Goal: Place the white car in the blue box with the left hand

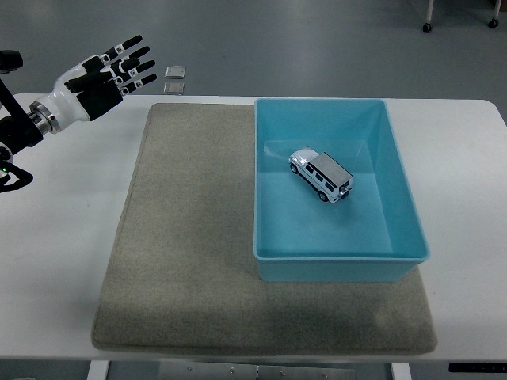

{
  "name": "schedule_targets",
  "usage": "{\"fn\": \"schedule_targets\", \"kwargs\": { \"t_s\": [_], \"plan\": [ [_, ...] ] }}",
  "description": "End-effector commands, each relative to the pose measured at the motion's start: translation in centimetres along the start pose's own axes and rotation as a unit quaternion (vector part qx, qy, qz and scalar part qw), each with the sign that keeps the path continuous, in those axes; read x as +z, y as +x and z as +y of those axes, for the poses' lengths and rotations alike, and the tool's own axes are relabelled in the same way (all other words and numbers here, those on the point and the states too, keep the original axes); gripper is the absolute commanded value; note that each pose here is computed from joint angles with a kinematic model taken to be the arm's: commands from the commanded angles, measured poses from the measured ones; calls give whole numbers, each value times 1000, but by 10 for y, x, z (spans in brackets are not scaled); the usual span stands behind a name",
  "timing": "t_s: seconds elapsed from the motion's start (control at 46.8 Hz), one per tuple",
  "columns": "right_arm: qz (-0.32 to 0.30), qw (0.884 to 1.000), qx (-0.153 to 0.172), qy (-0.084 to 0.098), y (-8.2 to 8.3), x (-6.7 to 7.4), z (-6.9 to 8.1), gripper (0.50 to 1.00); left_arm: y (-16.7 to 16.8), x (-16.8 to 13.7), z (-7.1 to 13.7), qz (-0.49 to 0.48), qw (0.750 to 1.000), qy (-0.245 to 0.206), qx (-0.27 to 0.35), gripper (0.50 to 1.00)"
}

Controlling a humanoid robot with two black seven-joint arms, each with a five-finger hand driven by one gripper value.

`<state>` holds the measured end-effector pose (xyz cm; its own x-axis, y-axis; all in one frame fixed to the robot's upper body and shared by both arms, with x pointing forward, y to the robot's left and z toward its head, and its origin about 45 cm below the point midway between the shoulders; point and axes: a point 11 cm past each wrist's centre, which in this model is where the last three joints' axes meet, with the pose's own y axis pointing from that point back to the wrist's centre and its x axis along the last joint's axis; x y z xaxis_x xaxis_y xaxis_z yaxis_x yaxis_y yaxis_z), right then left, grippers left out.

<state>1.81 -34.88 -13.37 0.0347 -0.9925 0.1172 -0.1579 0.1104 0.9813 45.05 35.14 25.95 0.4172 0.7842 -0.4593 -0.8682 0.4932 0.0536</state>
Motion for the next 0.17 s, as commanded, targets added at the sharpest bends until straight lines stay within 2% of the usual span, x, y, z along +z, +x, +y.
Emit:
{"fn": "schedule_targets", "kwargs": {
  "t_s": [0.0,0.15],
  "plan": [
    [-1,1000,3,1,1,0,0,936,0,-1,0,1,1000,1,-1,1000],
    [-2,1000,4,2,1,0,0,936,-2,-3,-1,2,1000,3,-4,1000]
  ]
}}
